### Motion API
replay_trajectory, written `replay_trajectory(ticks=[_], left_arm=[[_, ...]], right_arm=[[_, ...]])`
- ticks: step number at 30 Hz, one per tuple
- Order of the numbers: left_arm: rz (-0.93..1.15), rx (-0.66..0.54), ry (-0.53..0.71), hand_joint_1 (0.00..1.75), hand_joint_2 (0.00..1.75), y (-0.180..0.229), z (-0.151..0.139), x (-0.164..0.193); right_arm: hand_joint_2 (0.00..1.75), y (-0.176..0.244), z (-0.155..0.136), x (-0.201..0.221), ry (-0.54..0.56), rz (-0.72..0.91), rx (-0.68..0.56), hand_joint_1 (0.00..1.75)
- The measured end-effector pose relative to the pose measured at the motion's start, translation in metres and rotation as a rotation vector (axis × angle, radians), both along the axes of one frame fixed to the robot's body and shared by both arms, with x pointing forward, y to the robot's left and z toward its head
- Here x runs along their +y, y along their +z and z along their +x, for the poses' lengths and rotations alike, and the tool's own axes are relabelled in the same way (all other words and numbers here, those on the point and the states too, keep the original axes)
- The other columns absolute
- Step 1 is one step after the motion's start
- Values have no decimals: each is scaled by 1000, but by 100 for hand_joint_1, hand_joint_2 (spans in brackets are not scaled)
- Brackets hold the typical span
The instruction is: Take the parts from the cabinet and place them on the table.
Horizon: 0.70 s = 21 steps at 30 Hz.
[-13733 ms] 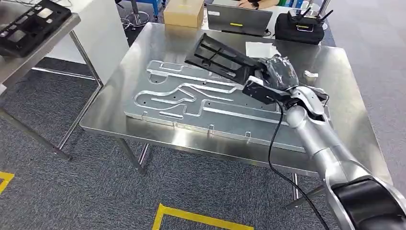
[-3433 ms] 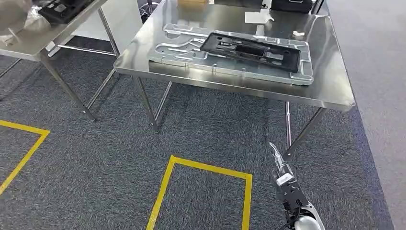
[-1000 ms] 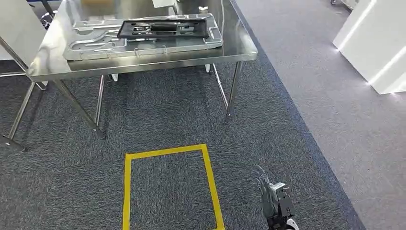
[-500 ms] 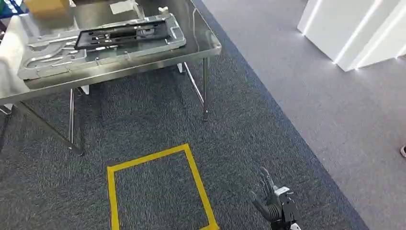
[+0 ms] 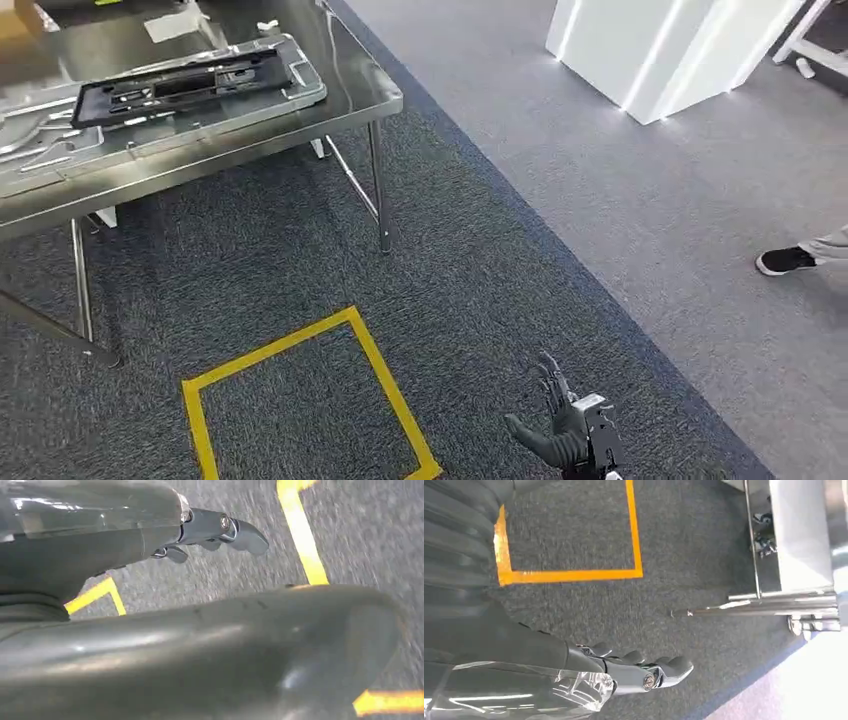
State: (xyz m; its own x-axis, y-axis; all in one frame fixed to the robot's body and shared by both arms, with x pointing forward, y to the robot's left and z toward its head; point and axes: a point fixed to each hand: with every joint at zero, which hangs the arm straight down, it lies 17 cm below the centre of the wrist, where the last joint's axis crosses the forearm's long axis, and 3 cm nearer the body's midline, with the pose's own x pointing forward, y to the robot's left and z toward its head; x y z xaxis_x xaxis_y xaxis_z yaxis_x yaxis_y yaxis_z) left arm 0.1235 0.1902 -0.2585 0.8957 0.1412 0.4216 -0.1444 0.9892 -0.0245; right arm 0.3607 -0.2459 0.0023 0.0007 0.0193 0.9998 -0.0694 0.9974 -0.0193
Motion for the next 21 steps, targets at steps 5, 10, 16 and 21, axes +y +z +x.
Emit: replay_trajectory(ticks=[5, 10, 16, 21], left_arm=[[9, 26, 15, 0, 0, -3, -10, 3], [8, 31, 24, 0, 0, -3, -10, 3], [4, 36, 33, 0, 0, -3, -13, 2], [6, 53, 48, 0, 0, -5, -20, 4]], right_arm=[[175, -5, -5, 3, 12, 2, 12, 0], [175, -3, -4, 5, 18, 2, 5, 0], [175, -7, -8, 8, 24, 2, 11, 0], [175, -8, -9, 17, 44, 13, 10, 0]])
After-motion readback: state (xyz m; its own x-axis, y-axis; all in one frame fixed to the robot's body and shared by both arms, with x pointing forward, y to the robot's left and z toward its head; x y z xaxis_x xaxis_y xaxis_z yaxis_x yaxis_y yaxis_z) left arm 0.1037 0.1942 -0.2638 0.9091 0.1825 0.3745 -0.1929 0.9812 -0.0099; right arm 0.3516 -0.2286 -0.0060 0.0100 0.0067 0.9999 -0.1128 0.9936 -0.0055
